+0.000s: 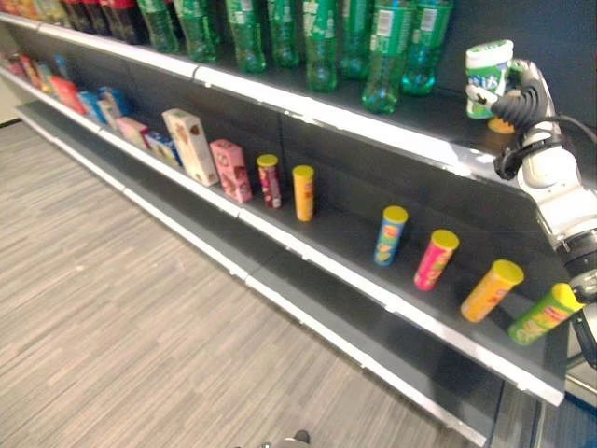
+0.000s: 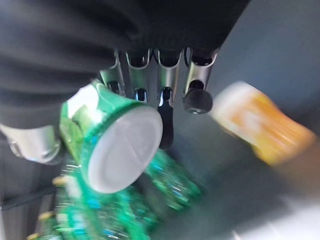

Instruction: Put the goods on the table back onto the shelves and tidy them up.

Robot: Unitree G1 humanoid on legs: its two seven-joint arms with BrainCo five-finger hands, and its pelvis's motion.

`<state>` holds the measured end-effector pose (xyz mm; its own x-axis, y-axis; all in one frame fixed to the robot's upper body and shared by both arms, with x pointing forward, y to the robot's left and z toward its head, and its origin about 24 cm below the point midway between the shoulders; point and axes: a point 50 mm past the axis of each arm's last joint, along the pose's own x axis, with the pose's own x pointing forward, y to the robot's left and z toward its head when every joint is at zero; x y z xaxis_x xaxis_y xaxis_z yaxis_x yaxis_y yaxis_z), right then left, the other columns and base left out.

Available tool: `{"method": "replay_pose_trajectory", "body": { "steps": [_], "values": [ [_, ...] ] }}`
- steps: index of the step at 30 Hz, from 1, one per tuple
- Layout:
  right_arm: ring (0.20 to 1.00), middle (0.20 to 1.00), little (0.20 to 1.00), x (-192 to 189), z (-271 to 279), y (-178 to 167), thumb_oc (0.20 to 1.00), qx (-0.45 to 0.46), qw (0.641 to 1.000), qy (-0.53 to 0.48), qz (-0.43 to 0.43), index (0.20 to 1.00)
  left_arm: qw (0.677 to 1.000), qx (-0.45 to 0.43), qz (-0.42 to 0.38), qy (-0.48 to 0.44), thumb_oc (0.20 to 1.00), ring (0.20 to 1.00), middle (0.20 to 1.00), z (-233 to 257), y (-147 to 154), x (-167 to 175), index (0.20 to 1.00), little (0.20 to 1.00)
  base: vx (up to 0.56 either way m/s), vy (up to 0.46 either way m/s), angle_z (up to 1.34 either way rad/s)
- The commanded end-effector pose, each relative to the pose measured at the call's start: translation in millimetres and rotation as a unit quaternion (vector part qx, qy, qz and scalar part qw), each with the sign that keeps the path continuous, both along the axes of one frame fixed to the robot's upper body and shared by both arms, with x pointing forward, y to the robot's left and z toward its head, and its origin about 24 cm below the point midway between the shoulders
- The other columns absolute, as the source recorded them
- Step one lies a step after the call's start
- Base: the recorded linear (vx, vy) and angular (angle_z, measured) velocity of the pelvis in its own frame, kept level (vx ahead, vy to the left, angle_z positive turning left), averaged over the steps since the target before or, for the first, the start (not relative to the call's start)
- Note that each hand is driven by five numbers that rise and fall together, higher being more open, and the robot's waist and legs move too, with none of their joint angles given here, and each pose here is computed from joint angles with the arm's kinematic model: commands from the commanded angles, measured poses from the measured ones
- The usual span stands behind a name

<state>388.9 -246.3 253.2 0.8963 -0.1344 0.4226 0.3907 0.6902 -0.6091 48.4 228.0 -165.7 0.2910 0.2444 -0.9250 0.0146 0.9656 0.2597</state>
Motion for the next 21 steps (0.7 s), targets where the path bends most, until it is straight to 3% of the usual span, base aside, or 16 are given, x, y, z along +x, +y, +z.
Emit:
{"method": "replay_pose_trajectory", "body": {
  "steps": [1, 9, 21],
  "values": [
    [0.2, 0.2, 0.2, -2, 39, 6, 0.2, 0.026, 0.997, -0.069, 0.003, 0.2, 1.0, 0.019, -0.011, -0.008, 1.0, 1.0, 1.0, 3, 10, 18, 1.0, 1.0, 0.02, -0.022, 0.23],
    [0.2, 0.2, 0.2, -3, 26, 18, 0.2, 0.037, 0.996, -0.081, 0.013, 0.2, 0.999, 0.02, -0.027, 0.0, 1.0, 1.0, 1.0, 1, 3, 15, 1.0, 1.0, 0.02, -0.003, 0.04],
    [0.2, 0.2, 0.2, -16, 47, 2, 0.2, 0.001, 0.99, -0.138, -0.03, 0.2, 0.999, 0.025, -0.035, -0.015, 1.0, 1.0, 1.0, 3, 2, 23, 1.0, 1.0, 0.01, 0.014, -0.07]
  ]
}}
